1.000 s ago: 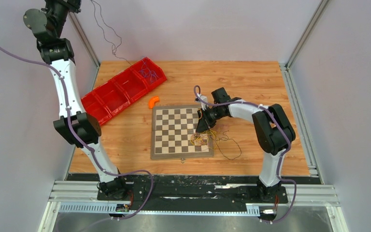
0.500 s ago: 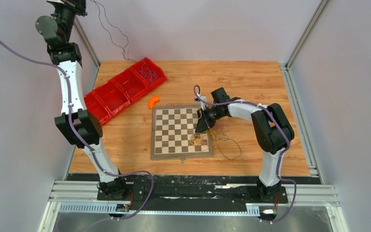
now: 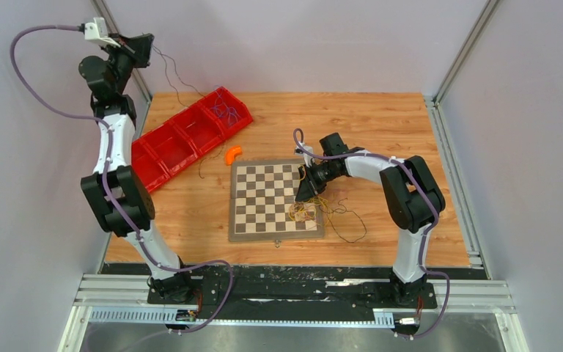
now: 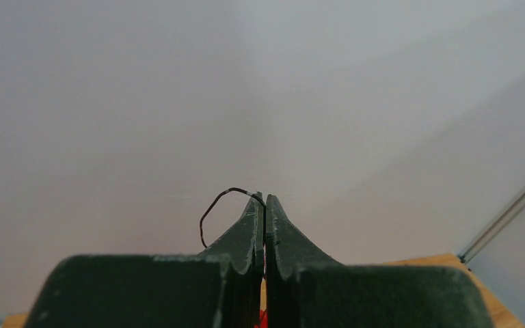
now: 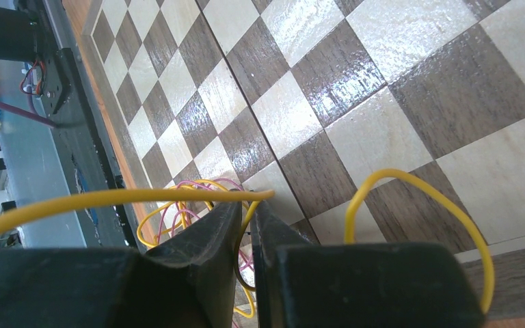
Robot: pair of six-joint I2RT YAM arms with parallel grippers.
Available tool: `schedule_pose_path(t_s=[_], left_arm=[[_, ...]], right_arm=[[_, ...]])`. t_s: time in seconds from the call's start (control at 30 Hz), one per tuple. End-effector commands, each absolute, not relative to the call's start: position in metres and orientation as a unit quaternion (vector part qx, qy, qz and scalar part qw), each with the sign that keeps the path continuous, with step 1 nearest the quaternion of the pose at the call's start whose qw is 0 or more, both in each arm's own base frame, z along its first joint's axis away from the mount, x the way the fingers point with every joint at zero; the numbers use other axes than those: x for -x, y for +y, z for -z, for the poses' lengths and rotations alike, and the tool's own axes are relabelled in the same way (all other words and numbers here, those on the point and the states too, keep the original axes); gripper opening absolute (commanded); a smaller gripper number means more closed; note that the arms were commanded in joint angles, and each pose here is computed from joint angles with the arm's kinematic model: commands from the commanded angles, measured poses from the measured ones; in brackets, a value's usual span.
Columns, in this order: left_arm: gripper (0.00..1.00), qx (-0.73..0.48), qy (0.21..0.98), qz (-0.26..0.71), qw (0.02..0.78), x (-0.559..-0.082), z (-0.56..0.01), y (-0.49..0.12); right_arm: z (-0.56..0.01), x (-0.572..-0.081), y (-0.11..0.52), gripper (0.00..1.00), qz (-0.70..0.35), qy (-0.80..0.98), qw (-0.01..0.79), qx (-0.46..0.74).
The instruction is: Untangle the cables
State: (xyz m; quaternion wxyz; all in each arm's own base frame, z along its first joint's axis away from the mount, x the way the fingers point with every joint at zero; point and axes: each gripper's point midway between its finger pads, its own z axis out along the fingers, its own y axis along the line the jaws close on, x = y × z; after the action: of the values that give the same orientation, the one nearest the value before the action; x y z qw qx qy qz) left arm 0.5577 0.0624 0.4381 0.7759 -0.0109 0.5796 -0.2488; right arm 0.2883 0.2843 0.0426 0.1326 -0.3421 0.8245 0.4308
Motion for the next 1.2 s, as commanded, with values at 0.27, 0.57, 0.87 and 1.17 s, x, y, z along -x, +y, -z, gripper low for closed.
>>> schedule_pose_path(t_s=[0.27, 0.57, 0.87, 1.17], left_arm=[[0.0, -0.056, 0.461, 0.231, 0.855, -0.502, -0.589, 0.051], [0.0, -0.023, 0.422, 0.162, 0.892, -0.519, -0.63, 0.08], [0.0, -0.026, 0.458, 0.159, 0.874, -0.553, -0.573, 0.088], [0.0, -0.035, 0.499, 0.187, 0.845, -0.562, -0.518, 0.079]], right_arm=[[-0.021, -0.287, 0.273, 0.16, -0.395, 0.845, 0.119, 0.339], [-0.02, -0.287, 0.273, 0.16, -0.397, 0.844, 0.117, 0.34], [-0.016, -0.289, 0.277, 0.16, -0.404, 0.843, 0.109, 0.338], [-0.012, -0.283, 0.274, 0.16, -0.403, 0.845, 0.101, 0.335]])
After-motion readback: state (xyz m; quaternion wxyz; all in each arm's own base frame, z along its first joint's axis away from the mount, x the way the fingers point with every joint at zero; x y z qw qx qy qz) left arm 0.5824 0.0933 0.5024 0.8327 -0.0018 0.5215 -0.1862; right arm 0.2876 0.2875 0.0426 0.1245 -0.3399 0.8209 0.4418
